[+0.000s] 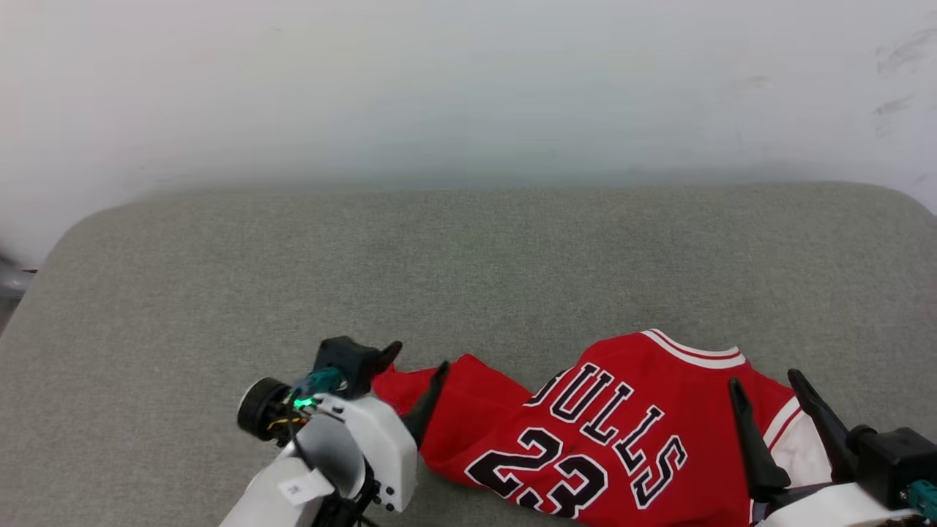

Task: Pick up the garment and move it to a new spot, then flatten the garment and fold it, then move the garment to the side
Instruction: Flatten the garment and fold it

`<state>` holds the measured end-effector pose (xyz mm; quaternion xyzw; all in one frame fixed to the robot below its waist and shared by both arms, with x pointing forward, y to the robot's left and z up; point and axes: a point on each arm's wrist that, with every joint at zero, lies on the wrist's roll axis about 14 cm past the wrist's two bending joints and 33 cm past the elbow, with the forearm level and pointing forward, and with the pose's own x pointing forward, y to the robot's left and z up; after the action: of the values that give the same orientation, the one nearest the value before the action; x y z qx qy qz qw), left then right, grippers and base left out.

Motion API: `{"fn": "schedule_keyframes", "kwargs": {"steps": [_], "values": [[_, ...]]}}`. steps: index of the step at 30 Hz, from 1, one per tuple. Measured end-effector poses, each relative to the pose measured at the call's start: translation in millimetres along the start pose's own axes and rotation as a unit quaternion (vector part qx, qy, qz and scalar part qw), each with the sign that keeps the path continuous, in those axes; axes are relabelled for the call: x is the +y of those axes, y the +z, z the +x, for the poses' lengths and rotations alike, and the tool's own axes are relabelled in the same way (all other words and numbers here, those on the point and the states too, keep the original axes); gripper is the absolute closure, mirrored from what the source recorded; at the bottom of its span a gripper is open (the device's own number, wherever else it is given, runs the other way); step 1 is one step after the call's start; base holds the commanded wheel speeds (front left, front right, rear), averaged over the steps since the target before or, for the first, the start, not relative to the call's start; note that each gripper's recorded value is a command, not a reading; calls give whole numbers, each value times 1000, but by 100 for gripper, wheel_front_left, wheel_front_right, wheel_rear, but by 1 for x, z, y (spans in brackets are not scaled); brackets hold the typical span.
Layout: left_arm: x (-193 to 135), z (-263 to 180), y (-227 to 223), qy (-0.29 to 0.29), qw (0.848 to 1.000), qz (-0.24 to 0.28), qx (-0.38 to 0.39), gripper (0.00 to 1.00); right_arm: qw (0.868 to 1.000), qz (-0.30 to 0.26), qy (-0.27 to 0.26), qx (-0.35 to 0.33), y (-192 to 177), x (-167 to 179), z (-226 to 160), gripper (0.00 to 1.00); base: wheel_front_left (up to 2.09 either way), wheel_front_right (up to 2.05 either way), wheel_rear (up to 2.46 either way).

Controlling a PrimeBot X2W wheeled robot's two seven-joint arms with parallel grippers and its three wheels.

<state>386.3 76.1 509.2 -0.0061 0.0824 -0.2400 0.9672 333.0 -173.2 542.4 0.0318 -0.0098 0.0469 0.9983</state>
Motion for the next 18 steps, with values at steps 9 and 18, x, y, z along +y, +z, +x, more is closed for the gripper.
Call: {"fn": "schedule_keyframes", "kwargs": {"steps": [9,18], "values": [[-18,33,-56,-81,975,30,205,0,1000,-3,-13,8,-1,-9,14,0,0,0,0],[-11,37,-113,-119,924,54,359,0,998,9,-40,37,-24,-26,21,0,0,0,0]]}}
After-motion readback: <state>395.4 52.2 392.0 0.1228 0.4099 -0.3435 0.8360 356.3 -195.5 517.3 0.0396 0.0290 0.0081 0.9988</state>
